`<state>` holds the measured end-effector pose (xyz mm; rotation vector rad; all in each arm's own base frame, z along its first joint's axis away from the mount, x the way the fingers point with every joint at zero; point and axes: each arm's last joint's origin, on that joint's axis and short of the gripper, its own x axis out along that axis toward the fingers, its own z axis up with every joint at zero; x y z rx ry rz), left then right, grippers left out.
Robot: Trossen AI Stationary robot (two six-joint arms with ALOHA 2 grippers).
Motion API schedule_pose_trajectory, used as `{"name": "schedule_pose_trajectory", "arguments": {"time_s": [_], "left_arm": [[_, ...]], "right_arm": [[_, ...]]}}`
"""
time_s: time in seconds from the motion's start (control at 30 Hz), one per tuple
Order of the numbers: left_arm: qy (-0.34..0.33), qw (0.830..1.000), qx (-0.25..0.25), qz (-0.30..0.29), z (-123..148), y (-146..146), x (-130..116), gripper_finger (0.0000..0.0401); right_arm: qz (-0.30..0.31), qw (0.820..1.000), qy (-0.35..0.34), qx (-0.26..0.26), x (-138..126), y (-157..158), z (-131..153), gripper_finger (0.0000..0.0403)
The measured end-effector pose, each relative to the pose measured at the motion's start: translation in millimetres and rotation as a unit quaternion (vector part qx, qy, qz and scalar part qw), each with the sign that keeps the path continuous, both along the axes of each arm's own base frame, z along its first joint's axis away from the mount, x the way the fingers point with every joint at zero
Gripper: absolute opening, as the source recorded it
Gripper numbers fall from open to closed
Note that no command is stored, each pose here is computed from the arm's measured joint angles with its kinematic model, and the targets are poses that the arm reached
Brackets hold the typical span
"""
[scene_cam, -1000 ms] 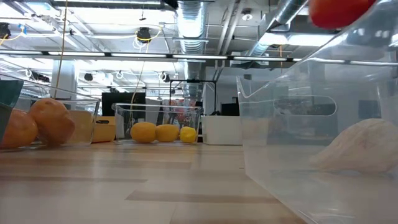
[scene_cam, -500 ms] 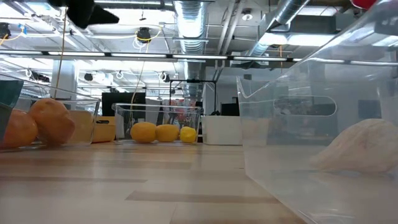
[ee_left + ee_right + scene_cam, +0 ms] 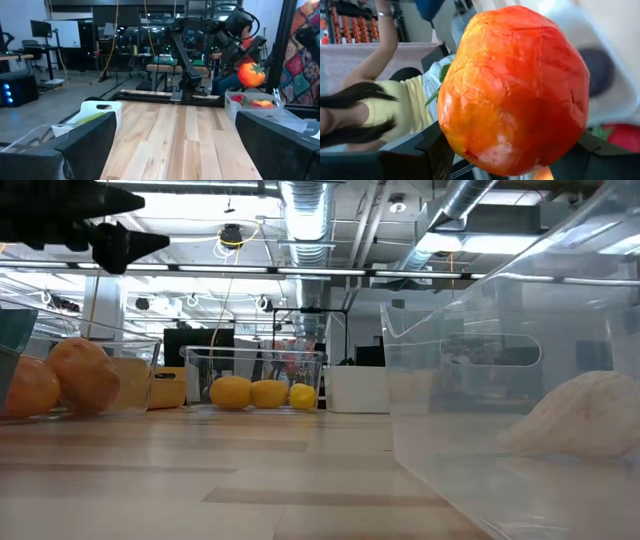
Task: Sort produce into baskets
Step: Put the orange tomato into the gray bin
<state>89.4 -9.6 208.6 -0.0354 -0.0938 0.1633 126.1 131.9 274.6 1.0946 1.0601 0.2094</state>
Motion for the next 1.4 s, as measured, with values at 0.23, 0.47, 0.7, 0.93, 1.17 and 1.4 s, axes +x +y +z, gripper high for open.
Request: {"name": "schedule_pose_trajectory", "arguments": {"time_s": [0.23, 0.47, 0.7, 0.93, 1.17, 1.4], "left_arm": [[0.005, 1.000, 0.007, 0.006, -6, 3, -3, 0.0396], [0.025, 0.999, 0.038, 0.009, -9, 3, -3, 0.0396], [0.032, 0.997, 0.074, 0.016, -9, 3, -3, 0.0396], [0.032, 0.996, 0.078, 0.017, -9, 4, -3, 0.0396], [0.036, 0.997, 0.074, 0.017, -10, 4, -3, 0.0396], [0.041, 0.997, 0.071, 0.017, -11, 4, -3, 0.0396]], "right_arm": [[-0.007, 0.991, 0.127, 0.040, -27, 15, -6, 0.0277], [-0.005, 0.972, 0.226, 0.060, -48, 35, -13, 0.0277], [-0.001, 0.959, 0.282, 0.040, -59, 51, -25, 0.0277], [-0.002, 0.956, 0.293, 0.029, -62, 56, -30, 0.0285], [-0.003, 0.955, 0.294, 0.029, -61, 57, -30, 0.0306], [-0.003, 0.956, 0.293, 0.029, -61, 57, -30, 0.0317]]}}
